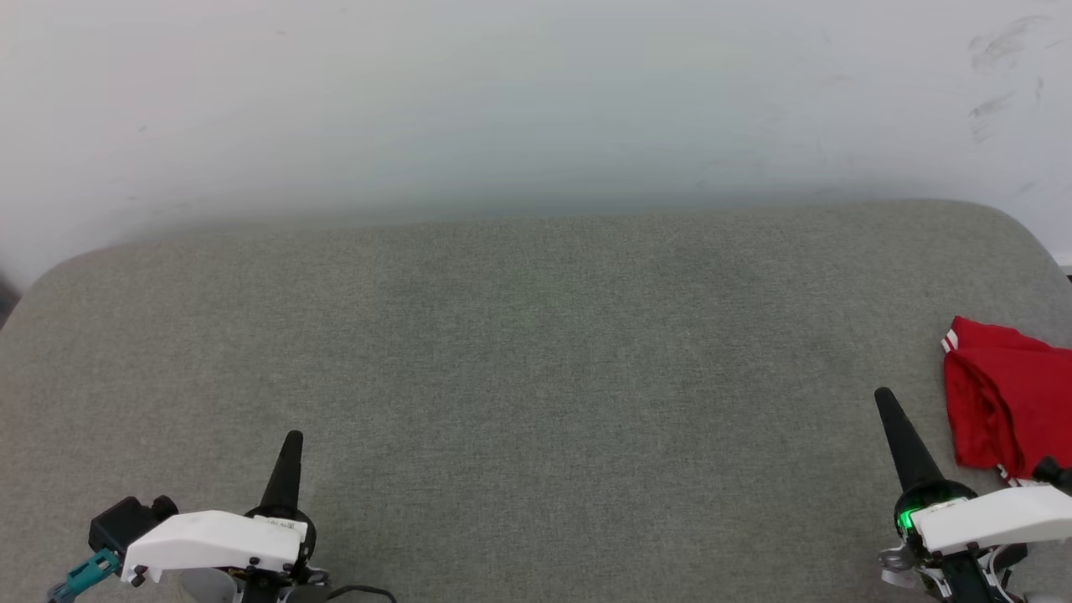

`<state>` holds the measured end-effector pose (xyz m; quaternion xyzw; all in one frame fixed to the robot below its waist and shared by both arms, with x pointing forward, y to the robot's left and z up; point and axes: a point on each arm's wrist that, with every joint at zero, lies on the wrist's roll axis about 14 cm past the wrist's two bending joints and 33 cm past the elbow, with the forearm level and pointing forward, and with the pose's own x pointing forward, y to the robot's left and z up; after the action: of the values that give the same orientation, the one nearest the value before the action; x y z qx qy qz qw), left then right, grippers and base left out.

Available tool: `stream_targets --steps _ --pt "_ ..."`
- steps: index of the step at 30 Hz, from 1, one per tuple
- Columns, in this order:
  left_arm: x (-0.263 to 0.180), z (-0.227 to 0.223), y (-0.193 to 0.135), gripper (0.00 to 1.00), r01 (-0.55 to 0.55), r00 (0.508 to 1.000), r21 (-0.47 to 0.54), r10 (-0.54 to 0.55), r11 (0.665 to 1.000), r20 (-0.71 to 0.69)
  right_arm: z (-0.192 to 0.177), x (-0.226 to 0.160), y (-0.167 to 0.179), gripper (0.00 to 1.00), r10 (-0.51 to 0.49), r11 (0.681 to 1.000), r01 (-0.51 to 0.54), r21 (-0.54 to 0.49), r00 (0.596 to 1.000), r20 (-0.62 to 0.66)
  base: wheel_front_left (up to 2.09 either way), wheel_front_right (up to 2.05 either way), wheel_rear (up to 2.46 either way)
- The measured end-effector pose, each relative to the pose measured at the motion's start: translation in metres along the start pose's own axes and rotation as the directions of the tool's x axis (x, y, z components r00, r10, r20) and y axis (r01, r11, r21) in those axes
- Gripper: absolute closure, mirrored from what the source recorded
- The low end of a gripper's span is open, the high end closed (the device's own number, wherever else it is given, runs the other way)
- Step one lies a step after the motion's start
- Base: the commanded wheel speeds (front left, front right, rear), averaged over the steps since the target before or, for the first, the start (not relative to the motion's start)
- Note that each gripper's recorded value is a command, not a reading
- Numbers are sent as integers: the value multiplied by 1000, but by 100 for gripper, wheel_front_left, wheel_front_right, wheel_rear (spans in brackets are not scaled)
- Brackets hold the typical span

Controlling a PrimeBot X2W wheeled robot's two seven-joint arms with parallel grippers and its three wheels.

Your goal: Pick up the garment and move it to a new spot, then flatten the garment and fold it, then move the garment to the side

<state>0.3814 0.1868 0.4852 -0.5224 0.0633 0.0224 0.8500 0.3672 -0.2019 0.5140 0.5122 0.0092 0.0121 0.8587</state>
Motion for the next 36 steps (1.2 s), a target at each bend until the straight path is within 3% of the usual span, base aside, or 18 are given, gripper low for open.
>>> stream_targets --steps 17,36 --pt "2 6 -4 100 32 999 -161 -30 986 13 -1 7 -3 100 -6 986 4 167 1000 7 0 0 0" --pt "3 13 -8 100 72 997 -311 -63 948 42 -2 13 -5 100 -12 946 6 324 1000 18 0 0 0"
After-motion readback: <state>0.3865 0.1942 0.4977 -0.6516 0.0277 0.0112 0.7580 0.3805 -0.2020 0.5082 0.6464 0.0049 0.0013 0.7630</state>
